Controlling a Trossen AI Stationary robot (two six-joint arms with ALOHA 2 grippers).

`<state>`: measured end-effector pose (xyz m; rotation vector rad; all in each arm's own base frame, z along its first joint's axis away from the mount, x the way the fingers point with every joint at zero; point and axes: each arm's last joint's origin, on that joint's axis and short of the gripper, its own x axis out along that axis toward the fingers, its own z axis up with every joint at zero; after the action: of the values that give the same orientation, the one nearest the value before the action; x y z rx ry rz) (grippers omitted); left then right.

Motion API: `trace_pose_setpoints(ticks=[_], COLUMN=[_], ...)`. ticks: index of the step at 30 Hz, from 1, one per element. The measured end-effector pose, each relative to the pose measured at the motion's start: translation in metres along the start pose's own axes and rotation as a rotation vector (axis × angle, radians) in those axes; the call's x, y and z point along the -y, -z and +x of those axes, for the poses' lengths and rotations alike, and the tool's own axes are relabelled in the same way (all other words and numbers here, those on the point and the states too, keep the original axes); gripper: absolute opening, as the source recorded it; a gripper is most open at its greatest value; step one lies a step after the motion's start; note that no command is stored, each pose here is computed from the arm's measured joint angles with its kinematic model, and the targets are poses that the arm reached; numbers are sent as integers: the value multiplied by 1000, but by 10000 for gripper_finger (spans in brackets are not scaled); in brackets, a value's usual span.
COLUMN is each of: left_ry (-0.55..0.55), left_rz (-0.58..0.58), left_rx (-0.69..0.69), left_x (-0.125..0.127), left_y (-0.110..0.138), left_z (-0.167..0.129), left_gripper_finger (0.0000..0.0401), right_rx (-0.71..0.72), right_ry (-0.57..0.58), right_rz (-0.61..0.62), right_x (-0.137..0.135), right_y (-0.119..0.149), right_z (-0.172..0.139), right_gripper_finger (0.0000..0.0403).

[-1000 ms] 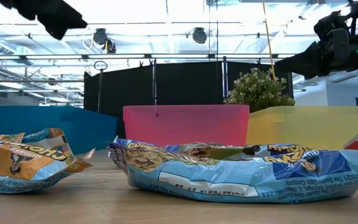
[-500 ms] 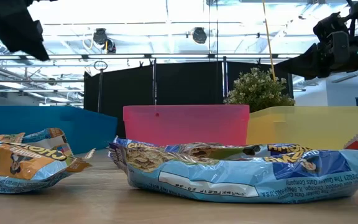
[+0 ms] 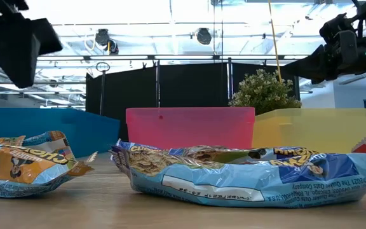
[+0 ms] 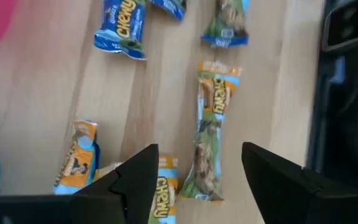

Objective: Pick and place Granola Bars by type
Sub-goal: Put the yellow granola bar into the red bin

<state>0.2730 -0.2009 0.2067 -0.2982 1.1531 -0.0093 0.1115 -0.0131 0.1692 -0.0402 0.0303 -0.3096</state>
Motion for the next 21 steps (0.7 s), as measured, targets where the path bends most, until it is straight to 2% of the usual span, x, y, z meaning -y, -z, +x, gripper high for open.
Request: trace_pose_setpoints(ticks=[5, 9, 12, 17, 21], left_ry=[4, 12, -9, -14, -25], left_rz=[126, 169, 158, 73, 78], left_rx=[-69, -103, -134, -201, -227], left_x=[18, 25, 24, 25, 28], left_y=[-13, -15, -13, -5, 2], left_z=[16, 31, 44, 62, 69], left_gripper_finger=[268, 279, 280, 280, 280], right_rx=[-26, -44, -39, -36, 29], right_ry=[-1, -2, -3, -3, -2], right_rz=[-6, 15, 20, 22, 39], right_x=[0, 0, 0, 0, 0], right_y=[3, 4, 4, 4, -3], right_z=[0, 0, 0, 0, 0], right_gripper_finger=[0, 0, 0, 0, 0])
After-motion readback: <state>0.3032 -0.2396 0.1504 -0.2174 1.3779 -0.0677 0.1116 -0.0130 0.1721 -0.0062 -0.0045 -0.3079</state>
